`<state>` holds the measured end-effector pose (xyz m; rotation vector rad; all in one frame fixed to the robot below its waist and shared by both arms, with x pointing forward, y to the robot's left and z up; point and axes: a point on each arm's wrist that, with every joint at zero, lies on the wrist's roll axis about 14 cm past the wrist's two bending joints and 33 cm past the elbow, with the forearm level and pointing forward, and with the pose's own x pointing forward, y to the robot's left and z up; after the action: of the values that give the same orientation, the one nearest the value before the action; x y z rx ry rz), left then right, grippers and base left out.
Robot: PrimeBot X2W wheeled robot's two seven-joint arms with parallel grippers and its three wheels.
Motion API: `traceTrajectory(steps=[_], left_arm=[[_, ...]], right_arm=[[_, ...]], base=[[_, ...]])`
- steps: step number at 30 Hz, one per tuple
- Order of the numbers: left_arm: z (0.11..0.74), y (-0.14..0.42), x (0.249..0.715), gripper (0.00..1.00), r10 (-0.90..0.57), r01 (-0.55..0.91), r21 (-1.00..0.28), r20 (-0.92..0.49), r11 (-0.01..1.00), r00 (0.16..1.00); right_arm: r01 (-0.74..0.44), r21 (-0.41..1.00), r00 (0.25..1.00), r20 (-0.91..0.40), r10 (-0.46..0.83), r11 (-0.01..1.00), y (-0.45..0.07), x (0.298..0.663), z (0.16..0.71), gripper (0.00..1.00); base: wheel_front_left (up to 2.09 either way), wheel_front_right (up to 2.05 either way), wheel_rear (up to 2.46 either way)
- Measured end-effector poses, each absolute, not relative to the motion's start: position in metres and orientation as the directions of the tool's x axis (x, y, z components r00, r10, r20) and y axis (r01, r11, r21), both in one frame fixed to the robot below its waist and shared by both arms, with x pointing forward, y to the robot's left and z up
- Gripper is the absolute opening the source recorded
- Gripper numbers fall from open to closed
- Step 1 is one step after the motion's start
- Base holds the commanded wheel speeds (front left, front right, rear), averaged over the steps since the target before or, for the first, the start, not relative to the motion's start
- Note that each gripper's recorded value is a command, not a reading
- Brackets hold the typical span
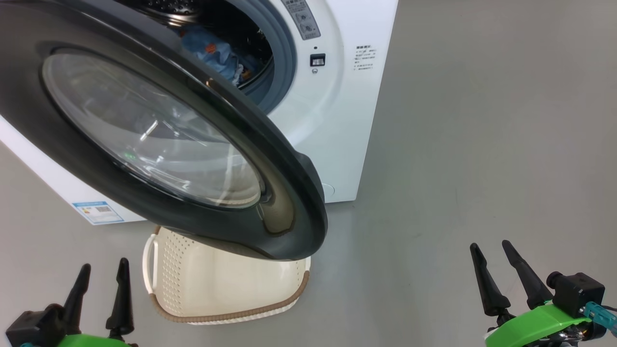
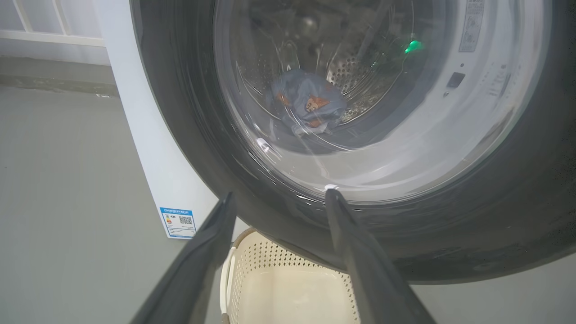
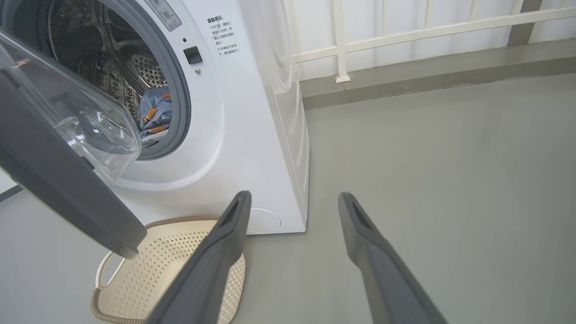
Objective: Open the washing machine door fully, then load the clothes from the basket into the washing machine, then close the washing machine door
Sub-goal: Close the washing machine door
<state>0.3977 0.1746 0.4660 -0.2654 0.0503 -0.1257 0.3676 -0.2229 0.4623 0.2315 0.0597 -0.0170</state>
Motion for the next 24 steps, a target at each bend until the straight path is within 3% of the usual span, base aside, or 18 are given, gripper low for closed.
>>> traceTrajectory(steps=[4,5,8,16,24], left_arm=[[0.468,0.175,0.396,1.0,-0.123,0.111,-0.266,-0.027,0.957,0.992],[0.468,0.175,0.395,1.0,-0.12,0.109,-0.27,-0.025,0.957,0.992],[0.469,0.176,0.393,1.0,-0.108,0.097,-0.279,-0.023,0.955,0.994],[0.471,0.187,0.379,1.0,-0.066,0.058,-0.276,-0.021,0.959,0.998],[0.482,0.2,0.368,1.0,-0.023,0.026,-0.271,0.013,0.962,1.0]], right_arm=[[0.014,0.231,0.999,-0.052,-0.002,0.973,-0.22,0.369,0.465,1.0],[0.009,0.233,0.999,-0.048,0.002,0.972,-0.218,0.37,0.466,0.64],[-0.015,0.239,0.999,-0.028,0.023,0.971,-0.21,0.375,0.472,0.0],[-0.14,0.259,0.984,0.145,0.105,0.956,-0.178,0.406,0.528,0.0],[-0.32,0.241,0.902,0.372,0.217,0.916,-0.135,0.416,0.608,0.0]], base=[[0.0,0.0,0.0],[0.0,0.0,0.0],[0.0,0.0,0.0],[0.0,0.0,0.0],[0.0,0.0,0.0]])
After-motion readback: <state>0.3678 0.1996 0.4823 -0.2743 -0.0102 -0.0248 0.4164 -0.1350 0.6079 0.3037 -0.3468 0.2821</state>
